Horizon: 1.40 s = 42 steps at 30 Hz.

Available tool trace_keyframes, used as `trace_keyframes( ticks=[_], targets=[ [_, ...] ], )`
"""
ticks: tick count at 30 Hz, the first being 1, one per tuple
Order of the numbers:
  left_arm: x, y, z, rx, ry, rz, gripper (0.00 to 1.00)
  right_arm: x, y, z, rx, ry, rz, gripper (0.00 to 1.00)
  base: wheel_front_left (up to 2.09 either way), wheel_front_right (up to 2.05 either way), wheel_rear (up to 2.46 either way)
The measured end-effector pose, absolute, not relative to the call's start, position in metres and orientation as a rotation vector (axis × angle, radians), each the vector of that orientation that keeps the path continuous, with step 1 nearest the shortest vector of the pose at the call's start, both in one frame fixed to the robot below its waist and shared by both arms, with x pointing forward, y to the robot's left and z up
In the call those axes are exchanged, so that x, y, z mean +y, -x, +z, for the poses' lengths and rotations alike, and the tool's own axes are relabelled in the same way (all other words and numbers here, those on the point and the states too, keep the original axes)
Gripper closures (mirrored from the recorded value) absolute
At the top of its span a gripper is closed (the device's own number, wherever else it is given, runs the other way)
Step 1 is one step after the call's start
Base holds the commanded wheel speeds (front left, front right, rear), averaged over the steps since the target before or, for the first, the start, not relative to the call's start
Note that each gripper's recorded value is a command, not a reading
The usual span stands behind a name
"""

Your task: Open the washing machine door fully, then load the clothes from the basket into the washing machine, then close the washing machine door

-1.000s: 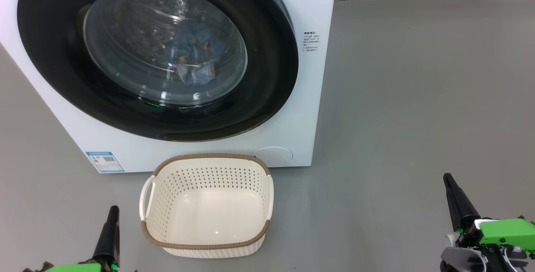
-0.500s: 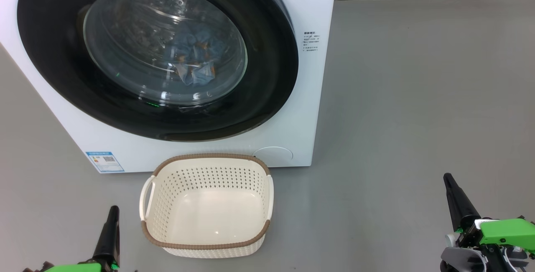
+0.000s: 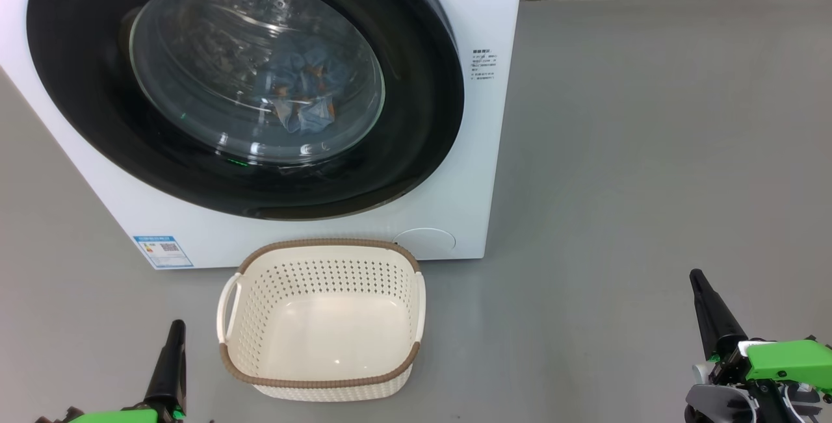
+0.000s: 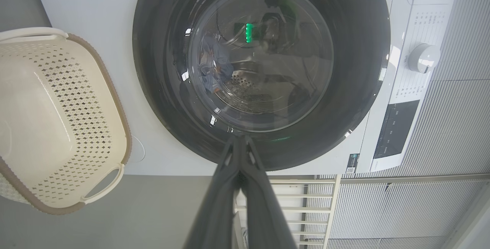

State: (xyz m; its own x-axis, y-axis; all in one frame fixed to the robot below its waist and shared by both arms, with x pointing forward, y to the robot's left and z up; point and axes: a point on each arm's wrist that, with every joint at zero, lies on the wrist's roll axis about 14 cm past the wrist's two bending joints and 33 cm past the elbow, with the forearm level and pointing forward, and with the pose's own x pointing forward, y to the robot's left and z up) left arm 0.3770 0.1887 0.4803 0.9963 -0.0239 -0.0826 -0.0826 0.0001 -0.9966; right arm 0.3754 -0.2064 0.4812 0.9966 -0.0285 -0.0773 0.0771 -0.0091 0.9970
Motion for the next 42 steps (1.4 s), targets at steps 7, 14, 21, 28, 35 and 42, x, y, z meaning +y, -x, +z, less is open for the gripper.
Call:
trace_keyframes(
  ticks=[7,14,21,28,35,42],
  targets=[
    [0.1887,-0.377,0.4803,0.084,1.571,0.046,1.0,-0.2064,-0.3754,0.4811,0.038,-1.578,-0.084,1.0,0.0,0.0,0.0],
    [0.1887,-0.377,0.4803,0.084,1.571,0.046,1.0,-0.2065,-0.3754,0.481,0.039,-1.578,-0.085,1.0,0.0,0.0,0.0],
    [0.1887,-0.377,0.4804,0.084,1.571,0.046,1.0,-0.2064,-0.3753,0.481,0.039,-1.578,-0.085,1.0,0.0,0.0,0.0],
    [0.1887,-0.377,0.4804,0.084,1.571,0.046,1.0,-0.2064,-0.3753,0.4808,0.04,-1.579,-0.086,1.0,0.0,0.0,0.0],
    [0.1887,-0.377,0.4804,0.084,1.571,0.046,1.0,-0.2065,-0.3753,0.4808,0.04,-1.579,-0.086,1.0,0.0,0.0,0.0],
    [0.1888,-0.377,0.4804,0.084,1.571,0.046,1.0,-0.2065,-0.3753,0.4808,0.04,-1.579,-0.086,1.0,0.0,0.0,0.0]
  ],
)
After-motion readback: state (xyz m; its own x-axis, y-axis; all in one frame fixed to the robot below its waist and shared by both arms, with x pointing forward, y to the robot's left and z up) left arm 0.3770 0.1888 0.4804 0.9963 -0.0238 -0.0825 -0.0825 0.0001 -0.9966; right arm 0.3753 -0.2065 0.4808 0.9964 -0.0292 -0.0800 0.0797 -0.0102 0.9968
